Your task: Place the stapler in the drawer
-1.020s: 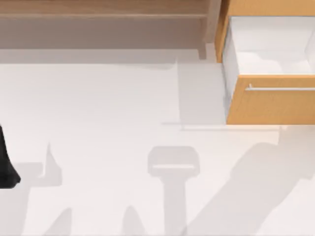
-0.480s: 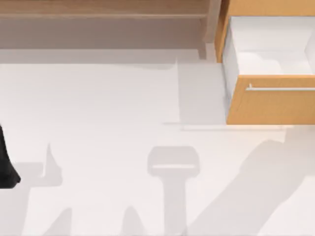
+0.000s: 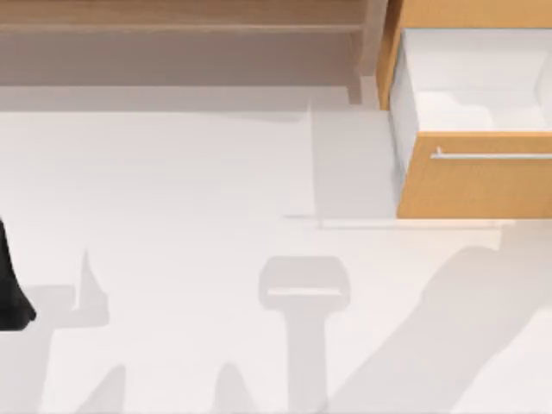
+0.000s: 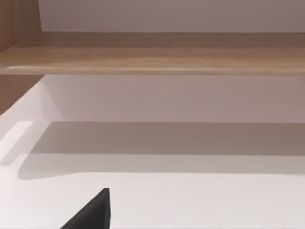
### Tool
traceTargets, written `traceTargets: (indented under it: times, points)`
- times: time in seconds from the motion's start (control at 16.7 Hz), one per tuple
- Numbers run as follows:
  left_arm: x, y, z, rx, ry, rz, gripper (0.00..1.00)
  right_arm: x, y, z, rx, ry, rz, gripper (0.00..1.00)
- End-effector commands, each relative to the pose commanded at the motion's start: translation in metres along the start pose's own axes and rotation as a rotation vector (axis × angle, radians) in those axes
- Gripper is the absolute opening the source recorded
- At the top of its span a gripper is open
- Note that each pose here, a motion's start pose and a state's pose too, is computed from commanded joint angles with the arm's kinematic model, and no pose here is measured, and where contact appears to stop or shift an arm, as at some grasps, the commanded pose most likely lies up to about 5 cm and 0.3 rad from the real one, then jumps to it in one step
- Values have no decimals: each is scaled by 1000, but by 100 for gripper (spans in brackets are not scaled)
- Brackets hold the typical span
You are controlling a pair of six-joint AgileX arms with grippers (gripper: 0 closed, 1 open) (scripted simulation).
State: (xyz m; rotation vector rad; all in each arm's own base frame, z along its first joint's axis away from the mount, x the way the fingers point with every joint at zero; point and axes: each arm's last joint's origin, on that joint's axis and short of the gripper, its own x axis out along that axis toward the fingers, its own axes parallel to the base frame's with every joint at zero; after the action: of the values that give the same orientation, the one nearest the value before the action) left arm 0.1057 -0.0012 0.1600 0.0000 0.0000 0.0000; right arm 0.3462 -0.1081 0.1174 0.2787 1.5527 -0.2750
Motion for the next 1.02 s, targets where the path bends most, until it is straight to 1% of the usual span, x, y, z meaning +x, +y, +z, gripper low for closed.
traceTargets:
  times: [0.3, 0.36, 0.9, 1.02]
  points:
    - [0, 0, 0, 0, 0, 0, 100, 0, 0, 0, 0, 0, 0, 2]
    - [0, 0, 0, 0, 0, 0, 100, 0, 0, 0, 0, 0, 0, 0]
    - [0, 0, 0, 0, 0, 0, 100, 0, -1, 0, 5, 1, -1, 0]
    - [0, 0, 0, 0, 0, 0, 100, 6, -8, -7, 59, 31, -5, 0]
